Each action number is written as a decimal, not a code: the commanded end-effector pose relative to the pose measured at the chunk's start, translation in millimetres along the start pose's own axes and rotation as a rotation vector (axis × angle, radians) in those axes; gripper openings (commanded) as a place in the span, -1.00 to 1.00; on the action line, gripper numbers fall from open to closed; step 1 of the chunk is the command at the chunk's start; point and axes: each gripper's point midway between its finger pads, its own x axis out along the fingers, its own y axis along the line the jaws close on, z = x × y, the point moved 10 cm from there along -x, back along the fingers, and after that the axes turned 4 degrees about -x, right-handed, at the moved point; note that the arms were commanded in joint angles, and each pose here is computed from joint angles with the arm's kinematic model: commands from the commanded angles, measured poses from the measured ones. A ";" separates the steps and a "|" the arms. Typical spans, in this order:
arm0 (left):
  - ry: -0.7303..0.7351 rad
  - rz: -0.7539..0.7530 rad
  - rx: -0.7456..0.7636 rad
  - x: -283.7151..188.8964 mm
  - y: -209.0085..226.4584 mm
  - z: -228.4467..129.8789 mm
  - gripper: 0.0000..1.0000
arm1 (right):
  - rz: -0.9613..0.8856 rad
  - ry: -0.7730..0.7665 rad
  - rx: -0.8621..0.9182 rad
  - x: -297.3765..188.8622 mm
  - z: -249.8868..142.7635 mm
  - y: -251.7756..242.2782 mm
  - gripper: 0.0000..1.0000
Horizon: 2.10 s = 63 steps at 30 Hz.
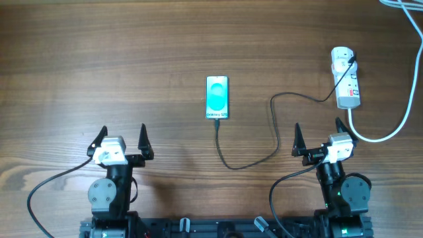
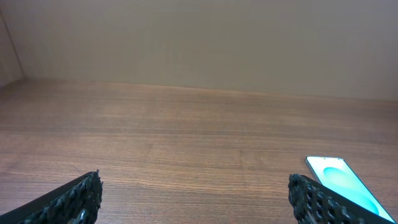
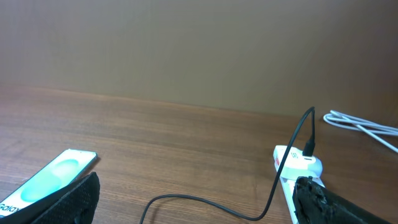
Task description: Plug charger to phone and switch on socket
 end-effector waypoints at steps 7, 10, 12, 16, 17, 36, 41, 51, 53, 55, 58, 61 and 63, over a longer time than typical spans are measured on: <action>-0.001 -0.019 -0.009 -0.4 -2.1 -0.8 1.00 | -0.003 -0.007 0.012 -0.4 0.1 -0.5 1.00; -0.001 -0.019 -0.009 -0.4 -2.1 -0.8 1.00 | -0.003 -0.006 0.012 -0.4 0.1 -0.5 1.00; -0.001 -0.019 -0.009 -0.4 -2.1 -0.8 1.00 | -0.003 -0.007 0.012 -0.4 0.1 -0.5 0.99; -0.002 -0.019 -0.009 -0.4 -2.1 -0.8 1.00 | -0.003 -0.007 0.012 -0.4 0.1 -0.5 1.00; -0.001 -0.019 -0.009 -0.4 -2.1 -0.8 1.00 | -0.003 -0.007 0.012 -0.4 0.1 -0.5 1.00; -0.002 -0.019 -0.009 -0.4 -2.1 -0.8 1.00 | -0.066 -0.001 -0.019 -0.9 -0.1 -6.5 0.99; -0.002 -0.019 -0.009 -0.4 -2.1 -0.8 1.00 | -0.126 -0.003 0.074 -1.3 0.1 -10.9 1.00; -0.002 -0.019 -0.009 -0.4 -2.1 -0.8 1.00 | -0.127 -0.006 0.048 -1.3 0.8 -11.0 0.99; -0.002 -0.019 -0.009 -0.4 -2.1 -0.8 1.00 | -0.127 -0.006 0.048 -1.3 0.8 -11.0 0.99; -0.002 -0.019 -0.009 -0.4 -2.1 -0.8 1.00 | -0.127 -0.006 0.048 -1.3 0.8 -11.0 0.99; -0.002 -0.019 -0.009 -0.4 -2.1 -0.8 1.00 | -0.127 -0.006 0.048 -1.3 0.8 -11.0 0.99; -0.002 -0.019 -0.009 -0.4 -2.1 -0.8 1.00 | -0.127 -0.006 0.048 -1.3 0.8 -11.0 0.99; -0.002 -0.019 -0.009 -0.4 -2.1 -0.8 1.00 | -0.127 -0.006 0.048 -1.3 0.8 -11.0 0.99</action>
